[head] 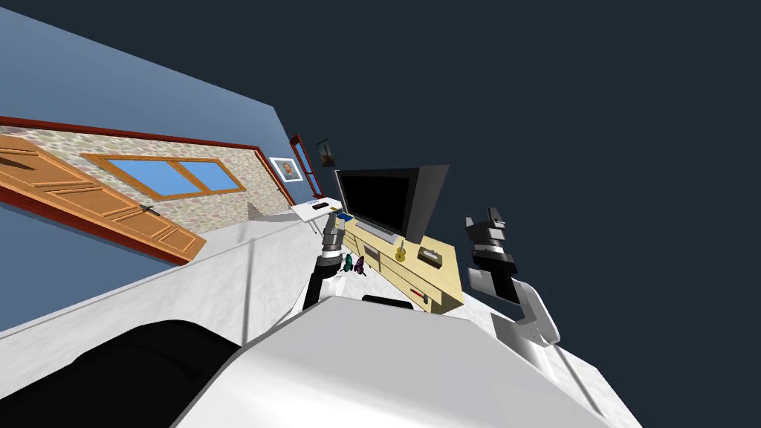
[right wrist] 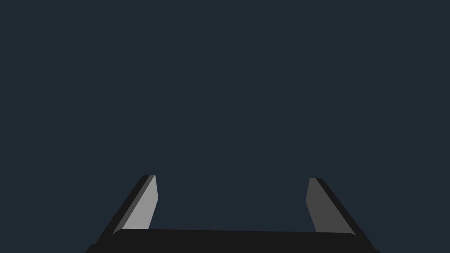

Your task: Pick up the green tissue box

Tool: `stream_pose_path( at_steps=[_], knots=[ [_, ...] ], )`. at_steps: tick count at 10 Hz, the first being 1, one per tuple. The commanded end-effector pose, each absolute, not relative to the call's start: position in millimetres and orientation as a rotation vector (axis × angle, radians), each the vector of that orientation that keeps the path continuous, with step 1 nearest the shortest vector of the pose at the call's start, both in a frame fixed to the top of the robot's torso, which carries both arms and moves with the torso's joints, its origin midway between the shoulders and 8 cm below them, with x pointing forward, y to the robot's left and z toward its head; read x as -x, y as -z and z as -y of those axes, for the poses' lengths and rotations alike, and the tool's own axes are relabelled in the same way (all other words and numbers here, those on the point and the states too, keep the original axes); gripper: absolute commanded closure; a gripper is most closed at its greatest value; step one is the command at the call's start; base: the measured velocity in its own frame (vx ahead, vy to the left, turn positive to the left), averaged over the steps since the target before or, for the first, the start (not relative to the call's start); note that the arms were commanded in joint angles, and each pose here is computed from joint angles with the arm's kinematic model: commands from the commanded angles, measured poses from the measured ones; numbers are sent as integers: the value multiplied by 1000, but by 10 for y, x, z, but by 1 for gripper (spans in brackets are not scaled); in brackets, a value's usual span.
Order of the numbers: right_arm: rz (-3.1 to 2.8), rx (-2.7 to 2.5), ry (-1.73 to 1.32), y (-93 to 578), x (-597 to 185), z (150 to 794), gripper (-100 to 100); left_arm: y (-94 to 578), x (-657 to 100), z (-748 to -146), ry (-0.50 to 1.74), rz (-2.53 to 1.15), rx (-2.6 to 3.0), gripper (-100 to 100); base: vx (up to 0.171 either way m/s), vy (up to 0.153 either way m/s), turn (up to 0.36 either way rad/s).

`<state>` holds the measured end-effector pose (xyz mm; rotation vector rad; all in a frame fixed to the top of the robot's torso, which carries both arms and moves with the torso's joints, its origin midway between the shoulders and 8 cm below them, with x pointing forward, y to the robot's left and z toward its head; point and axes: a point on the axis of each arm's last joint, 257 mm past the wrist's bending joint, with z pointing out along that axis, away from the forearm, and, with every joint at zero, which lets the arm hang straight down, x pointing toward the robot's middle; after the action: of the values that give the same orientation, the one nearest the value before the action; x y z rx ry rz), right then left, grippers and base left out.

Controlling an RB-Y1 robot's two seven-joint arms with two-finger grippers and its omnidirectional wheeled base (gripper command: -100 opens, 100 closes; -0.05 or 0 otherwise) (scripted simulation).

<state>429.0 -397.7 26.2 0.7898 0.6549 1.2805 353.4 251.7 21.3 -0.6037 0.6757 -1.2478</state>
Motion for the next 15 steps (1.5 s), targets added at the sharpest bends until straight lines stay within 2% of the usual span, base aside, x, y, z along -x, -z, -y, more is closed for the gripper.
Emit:
stream_pose_path(
  at_steps=[1,15],
  knots=[
    [-628,-834,-1261,-246,-4379,4235,-100,-213,-3534,-2517,1248,-676,604,0,4,43,-147],
    [-186,-1168,-1243,-147,-4419,6108,-100,-212,-3534,-2517,1248,-676,604,0,9,42,-103]
  ],
)
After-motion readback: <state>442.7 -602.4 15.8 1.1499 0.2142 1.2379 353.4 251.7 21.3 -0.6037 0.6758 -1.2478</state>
